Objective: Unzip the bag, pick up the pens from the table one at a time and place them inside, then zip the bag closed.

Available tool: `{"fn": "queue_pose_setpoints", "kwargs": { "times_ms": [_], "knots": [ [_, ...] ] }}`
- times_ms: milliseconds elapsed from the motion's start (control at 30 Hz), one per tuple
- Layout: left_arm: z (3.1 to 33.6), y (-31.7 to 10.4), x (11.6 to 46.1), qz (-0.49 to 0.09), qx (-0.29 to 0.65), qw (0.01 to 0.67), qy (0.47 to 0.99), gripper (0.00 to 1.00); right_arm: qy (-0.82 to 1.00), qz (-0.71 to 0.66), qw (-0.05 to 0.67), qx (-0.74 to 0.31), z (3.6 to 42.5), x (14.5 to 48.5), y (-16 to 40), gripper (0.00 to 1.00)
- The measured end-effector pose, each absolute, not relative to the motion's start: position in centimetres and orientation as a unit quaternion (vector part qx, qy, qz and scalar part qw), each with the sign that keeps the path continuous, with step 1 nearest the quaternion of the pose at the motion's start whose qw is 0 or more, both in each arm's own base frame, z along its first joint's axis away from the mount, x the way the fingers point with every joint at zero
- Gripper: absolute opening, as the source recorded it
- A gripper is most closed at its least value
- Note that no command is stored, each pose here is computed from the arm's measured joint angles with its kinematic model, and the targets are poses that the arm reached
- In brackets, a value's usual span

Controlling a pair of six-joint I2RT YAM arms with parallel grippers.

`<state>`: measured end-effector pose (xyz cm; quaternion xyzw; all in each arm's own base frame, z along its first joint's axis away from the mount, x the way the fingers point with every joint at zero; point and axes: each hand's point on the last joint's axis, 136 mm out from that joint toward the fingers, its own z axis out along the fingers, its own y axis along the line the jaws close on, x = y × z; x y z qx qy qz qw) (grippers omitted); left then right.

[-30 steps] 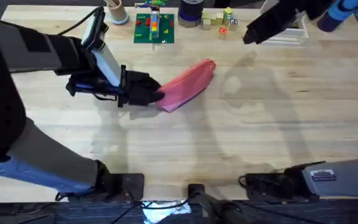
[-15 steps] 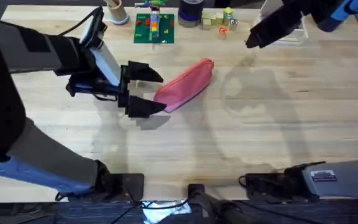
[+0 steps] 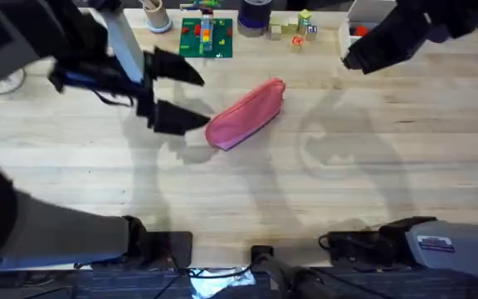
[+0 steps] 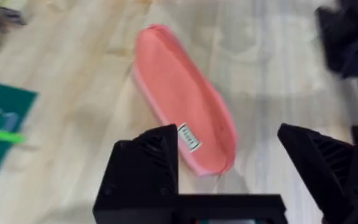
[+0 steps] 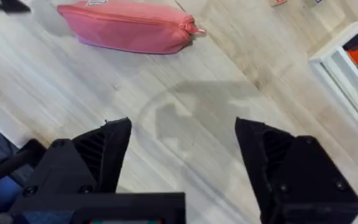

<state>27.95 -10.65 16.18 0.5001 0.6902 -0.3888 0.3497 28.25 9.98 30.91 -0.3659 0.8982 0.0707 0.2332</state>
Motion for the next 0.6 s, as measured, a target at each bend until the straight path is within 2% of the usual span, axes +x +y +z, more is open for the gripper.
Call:
{"fn": "queue_pose_setpoints", "kwargs": {
  "times_ms": [200,367,467,600],
  "knots": [
    [20.2,-8.3,29.5,-0.275,0.495,0.330,0.755,0.997,0.900,0.067,0.229,-0.365,30.9,27.9,9.7,0.996],
    [25.1,-6.1,29.8,-0.179,0.438,0.342,0.812,0.996,0.900,0.066,0.228,-0.364,30.9,27.9,9.7,0.996],
    [27.4,-5.1,29.1,-0.142,0.383,0.352,0.842,0.995,0.901,0.066,0.228,-0.363,30.9,27.9,9.7,0.996],
    [28.6,-4.1,27.3,-0.117,0.314,0.349,0.875,0.995,0.903,0.067,0.228,-0.359,30.9,27.9,9.7,0.996]
  ]
}}
